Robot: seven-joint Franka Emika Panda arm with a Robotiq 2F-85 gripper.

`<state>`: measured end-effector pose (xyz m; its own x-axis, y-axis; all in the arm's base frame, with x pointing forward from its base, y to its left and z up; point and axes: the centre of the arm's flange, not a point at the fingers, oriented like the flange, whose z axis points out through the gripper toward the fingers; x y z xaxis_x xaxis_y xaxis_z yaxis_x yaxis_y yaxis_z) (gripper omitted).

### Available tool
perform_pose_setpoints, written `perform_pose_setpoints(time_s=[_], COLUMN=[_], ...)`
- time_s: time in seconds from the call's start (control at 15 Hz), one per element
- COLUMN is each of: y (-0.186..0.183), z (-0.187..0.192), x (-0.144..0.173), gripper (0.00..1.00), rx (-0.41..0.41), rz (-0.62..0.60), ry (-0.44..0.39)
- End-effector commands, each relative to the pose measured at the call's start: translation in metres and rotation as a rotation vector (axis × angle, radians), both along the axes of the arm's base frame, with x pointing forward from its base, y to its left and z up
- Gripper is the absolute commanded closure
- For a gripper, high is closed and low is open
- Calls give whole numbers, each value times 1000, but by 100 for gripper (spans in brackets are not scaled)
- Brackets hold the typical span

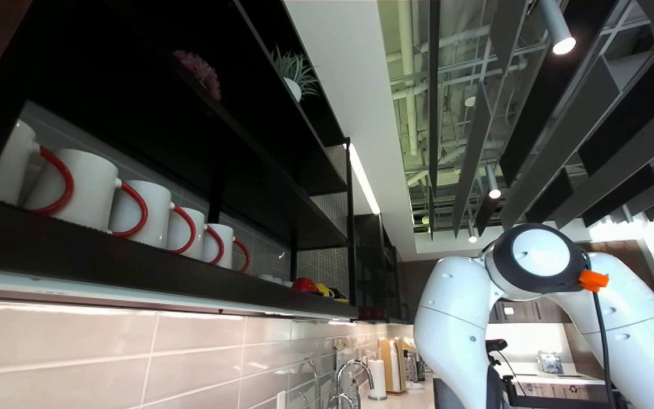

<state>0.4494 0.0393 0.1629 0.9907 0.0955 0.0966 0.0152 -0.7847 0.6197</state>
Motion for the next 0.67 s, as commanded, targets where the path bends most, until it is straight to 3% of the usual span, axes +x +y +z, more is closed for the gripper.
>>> perform_pose_setpoints(time_s=[0.0,0.4,0.6], y=[12,40,53], z=[40,105,145], x=[-29,-63,-74], gripper=[99,99,99], rx=[-99,-337,-445], rz=[-70,-121,-41], ry=[-6,25,74])
